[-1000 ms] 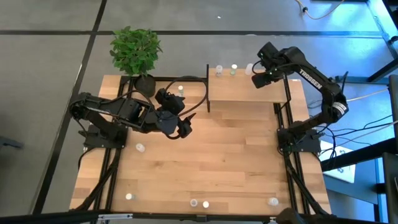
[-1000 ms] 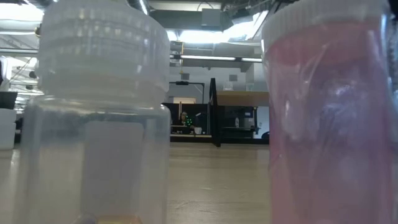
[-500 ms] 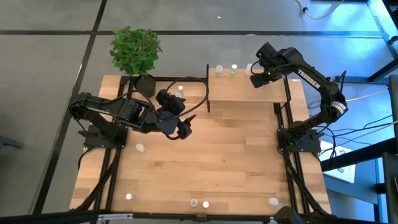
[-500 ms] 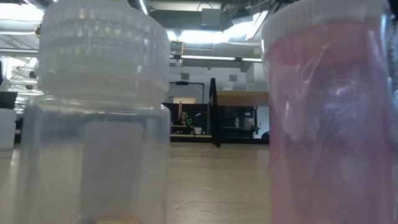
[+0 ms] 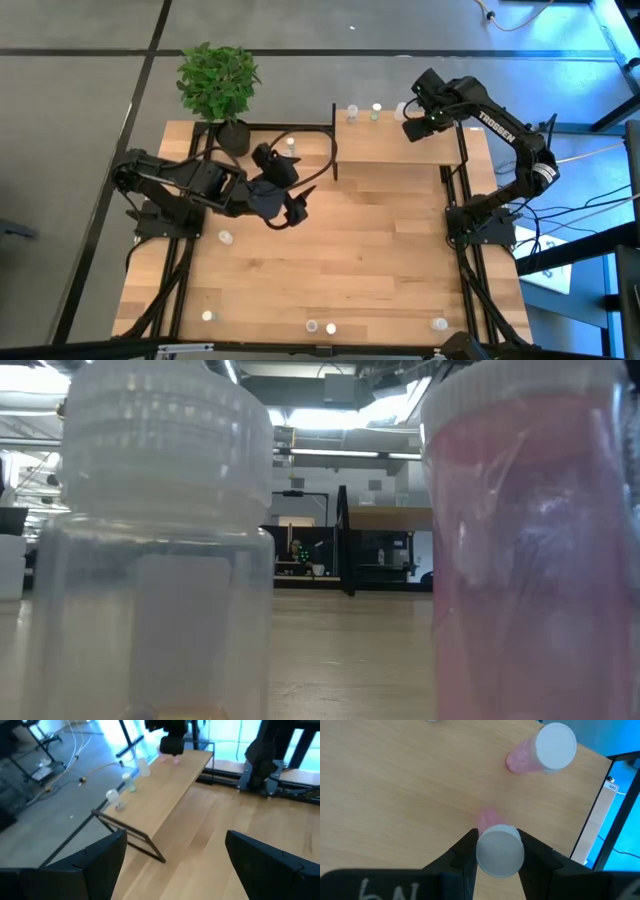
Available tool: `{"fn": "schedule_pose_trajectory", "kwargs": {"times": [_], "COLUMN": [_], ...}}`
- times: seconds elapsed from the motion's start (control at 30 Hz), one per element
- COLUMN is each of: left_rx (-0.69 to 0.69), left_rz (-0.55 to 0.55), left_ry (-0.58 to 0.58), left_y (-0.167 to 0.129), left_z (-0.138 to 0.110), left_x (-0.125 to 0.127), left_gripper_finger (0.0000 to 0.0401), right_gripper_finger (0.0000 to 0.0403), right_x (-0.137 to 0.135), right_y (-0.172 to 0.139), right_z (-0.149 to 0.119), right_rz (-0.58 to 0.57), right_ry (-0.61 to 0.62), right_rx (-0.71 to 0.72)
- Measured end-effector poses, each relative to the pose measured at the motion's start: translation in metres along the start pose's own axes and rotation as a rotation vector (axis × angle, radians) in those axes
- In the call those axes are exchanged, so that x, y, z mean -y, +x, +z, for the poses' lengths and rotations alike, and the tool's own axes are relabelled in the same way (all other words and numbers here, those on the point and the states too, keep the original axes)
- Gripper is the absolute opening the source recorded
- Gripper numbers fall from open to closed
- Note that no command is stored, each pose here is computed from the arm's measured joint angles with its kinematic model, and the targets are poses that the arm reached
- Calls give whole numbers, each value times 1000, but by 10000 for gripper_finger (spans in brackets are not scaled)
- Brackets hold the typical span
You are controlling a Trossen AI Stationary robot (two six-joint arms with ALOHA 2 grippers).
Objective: Pick and place medicine bottles onto shelf by color
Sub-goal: Put the top pink pill bottle aligned with the other pink bottle on the shelf
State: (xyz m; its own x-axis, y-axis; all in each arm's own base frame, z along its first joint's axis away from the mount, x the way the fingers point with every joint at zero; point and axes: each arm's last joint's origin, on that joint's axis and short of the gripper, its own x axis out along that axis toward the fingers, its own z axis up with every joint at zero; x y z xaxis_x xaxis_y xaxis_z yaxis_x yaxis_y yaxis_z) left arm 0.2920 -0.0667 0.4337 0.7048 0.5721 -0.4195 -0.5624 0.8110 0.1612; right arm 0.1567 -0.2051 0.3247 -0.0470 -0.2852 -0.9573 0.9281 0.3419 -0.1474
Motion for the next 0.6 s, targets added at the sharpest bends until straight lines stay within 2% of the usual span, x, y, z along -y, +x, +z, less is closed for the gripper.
{"fn": "schedule_pose_trajectory", "kwargs": {"times": [0.6], "left_rx": [18], "left_rz": [-15], "left_ry": [4], "left_y": [-1], "left_z": [2], "left_x": [2], "left_gripper_finger": [334], "right_gripper_finger": [117], "right_x": [0], "right_y": [0], "right_z": [-2], "right_rz": [-3], "right_ry": [12], "right_rx": [-18]}}
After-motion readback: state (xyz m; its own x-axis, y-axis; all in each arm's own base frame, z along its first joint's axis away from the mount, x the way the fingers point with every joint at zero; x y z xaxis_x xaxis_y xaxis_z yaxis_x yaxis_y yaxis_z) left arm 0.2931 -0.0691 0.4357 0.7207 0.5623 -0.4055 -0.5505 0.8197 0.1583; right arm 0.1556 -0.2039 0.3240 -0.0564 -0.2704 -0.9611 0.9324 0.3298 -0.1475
